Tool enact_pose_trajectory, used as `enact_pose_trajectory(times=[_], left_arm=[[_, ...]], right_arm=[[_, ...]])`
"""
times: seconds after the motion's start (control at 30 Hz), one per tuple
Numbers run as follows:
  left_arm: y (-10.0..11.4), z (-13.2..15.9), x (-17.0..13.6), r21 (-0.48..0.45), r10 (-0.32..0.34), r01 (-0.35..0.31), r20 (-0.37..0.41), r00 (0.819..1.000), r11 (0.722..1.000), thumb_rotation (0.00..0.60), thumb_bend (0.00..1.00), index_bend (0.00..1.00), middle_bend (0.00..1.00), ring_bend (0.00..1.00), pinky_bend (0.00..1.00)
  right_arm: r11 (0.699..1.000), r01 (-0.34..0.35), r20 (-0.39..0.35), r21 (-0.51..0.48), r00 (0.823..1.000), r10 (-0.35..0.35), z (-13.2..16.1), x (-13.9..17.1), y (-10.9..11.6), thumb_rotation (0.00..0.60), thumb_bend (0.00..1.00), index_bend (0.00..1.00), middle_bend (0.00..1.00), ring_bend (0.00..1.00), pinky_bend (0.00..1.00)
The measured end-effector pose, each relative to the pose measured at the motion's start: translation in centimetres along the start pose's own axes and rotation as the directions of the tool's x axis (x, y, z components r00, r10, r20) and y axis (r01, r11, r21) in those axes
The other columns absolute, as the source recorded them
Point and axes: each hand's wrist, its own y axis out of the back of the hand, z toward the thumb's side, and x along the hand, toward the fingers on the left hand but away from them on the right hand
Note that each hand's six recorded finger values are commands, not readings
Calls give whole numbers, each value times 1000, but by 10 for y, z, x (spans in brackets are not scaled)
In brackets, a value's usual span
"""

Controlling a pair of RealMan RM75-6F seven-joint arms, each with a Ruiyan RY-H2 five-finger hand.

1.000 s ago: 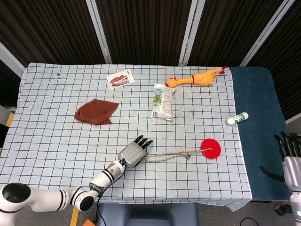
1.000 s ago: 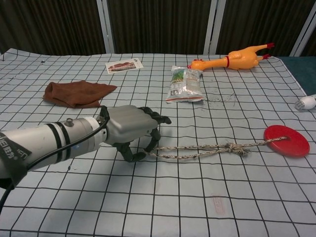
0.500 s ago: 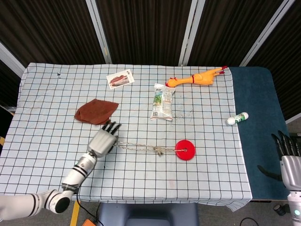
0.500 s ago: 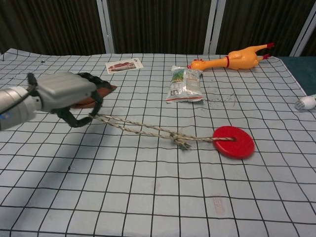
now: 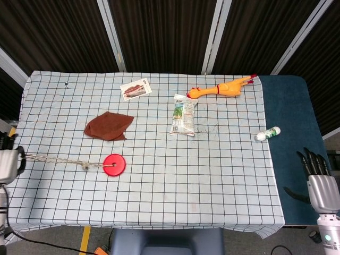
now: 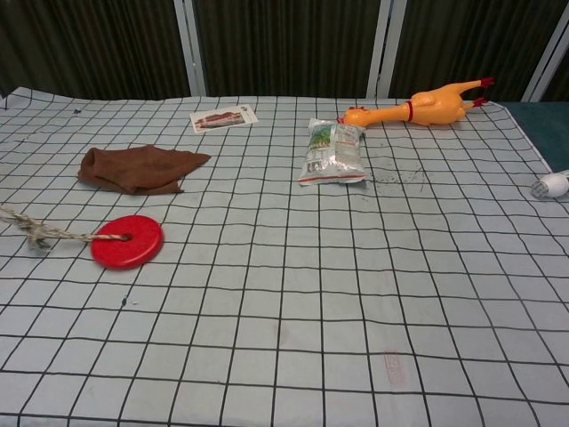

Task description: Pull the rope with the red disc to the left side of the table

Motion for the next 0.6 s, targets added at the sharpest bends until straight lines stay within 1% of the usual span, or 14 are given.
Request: enact_pose_trajectory(times=[0.07, 0.13, 0.17, 0.23, 0.27, 0.33, 0.37, 0.47, 0.53, 0.6], left_arm=[[3, -23, -1, 3, 27, -27, -65, 997, 1000, 600, 773, 882, 151, 0, 75], [6, -37, -1, 3, 53, -53, -122, 991, 999, 600, 798, 883, 167, 0, 75], [7, -43, 0, -1, 67, -69, -157, 985, 998, 600, 812, 884, 179, 0, 75], [9, -50, 0, 1, 96, -98, -204, 974, 995, 600, 830, 884, 204, 1, 74], [11, -52, 0, 1, 119, -122, -234, 965, 992, 600, 836, 884, 214, 2, 74], [11, -53, 0, -1, 146, -152, -267, 953, 988, 600, 837, 882, 212, 3, 75], [11, -52, 0, 5, 153, -158, -274, 949, 987, 600, 837, 882, 211, 3, 75], [11, -47, 2, 13, 166, -169, -265, 950, 986, 600, 837, 881, 215, 10, 79], [11, -39, 3, -3, 174, -181, -253, 952, 983, 600, 834, 880, 226, 19, 88], [12, -28, 4, -40, 172, -186, -225, 959, 982, 600, 830, 880, 232, 25, 92]], right_arm=[[1000, 1, -8, -1, 1000, -1, 3, 0, 0, 600, 246, 0, 0, 0, 0], [1000, 5, -14, 0, 1000, -5, 6, 1, 1, 600, 246, 0, 0, 0, 0], [1000, 6, -15, 0, 1000, -6, 7, 1, 1, 600, 245, 0, 0, 0, 0], [1000, 6, -15, 3, 1000, -6, 7, 2, 2, 600, 245, 0, 0, 0, 0], [1000, 5, -14, 3, 1000, -5, 7, 2, 2, 600, 245, 0, 0, 0, 0], [1000, 2, -11, 5, 1000, -2, 7, 2, 2, 600, 246, 0, 0, 0, 0], [1000, 0, -9, 5, 1000, 0, 7, 3, 1, 600, 245, 0, 0, 0, 0], [1000, -3, -8, 5, 1000, 3, 6, 3, 0, 600, 245, 0, 0, 0, 0], [1000, -4, -8, 5, 1000, 4, 6, 3, 0, 600, 245, 0, 0, 0, 0], [1000, -4, -7, 4, 1000, 4, 6, 3, 0, 600, 245, 0, 0, 0, 0]])
